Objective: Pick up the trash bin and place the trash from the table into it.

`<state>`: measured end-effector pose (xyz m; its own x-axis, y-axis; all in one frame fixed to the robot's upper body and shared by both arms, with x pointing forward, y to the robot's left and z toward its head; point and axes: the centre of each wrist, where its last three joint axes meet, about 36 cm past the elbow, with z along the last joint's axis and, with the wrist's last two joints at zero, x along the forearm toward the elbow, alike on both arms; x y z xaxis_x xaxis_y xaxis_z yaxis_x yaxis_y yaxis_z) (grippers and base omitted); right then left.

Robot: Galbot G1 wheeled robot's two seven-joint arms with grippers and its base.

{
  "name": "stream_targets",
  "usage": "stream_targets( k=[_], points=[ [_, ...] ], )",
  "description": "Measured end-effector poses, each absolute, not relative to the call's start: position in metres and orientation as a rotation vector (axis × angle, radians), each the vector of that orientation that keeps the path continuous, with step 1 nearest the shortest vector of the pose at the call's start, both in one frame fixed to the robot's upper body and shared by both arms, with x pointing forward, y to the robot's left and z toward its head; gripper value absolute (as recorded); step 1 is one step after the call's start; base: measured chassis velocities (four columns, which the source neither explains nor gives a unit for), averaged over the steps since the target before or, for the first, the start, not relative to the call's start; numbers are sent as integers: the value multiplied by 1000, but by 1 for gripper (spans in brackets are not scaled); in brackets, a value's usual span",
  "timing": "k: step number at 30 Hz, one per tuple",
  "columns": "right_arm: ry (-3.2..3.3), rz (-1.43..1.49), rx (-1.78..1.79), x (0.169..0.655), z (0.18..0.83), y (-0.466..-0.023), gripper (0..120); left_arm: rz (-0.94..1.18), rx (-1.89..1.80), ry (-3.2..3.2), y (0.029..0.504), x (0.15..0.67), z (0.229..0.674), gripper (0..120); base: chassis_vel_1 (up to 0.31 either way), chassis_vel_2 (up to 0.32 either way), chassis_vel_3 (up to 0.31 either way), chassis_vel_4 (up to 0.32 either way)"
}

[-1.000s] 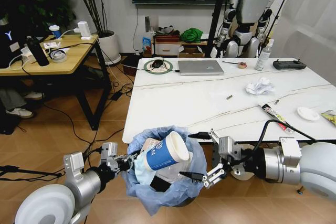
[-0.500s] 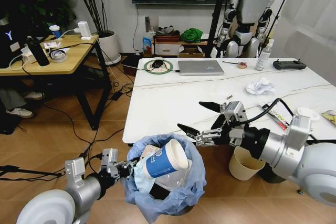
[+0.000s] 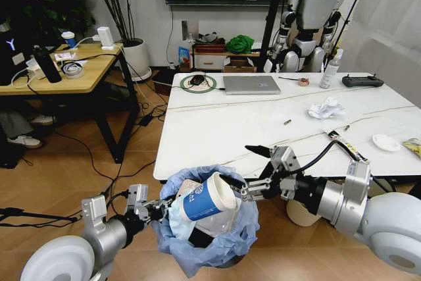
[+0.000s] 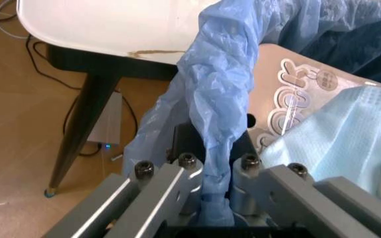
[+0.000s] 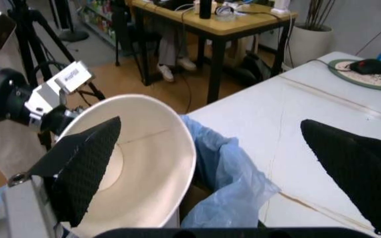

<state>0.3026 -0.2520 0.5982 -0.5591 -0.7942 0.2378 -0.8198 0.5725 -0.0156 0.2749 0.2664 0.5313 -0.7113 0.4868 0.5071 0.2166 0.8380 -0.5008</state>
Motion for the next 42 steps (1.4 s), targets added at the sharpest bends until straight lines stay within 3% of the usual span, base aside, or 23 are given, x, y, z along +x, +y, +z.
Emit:
stream_targets(
  k=[32, 42],
  points=[
    [-2420, 493, 1213, 288, 572, -245, 100, 565, -537, -2358, 259, 274, 541, 0, 0, 0, 0, 0],
    [-2472, 462, 1220, 295, 582, -246, 100, 552, -525, -2331, 260, 275, 535, 0, 0, 0, 0, 0]
  ],
)
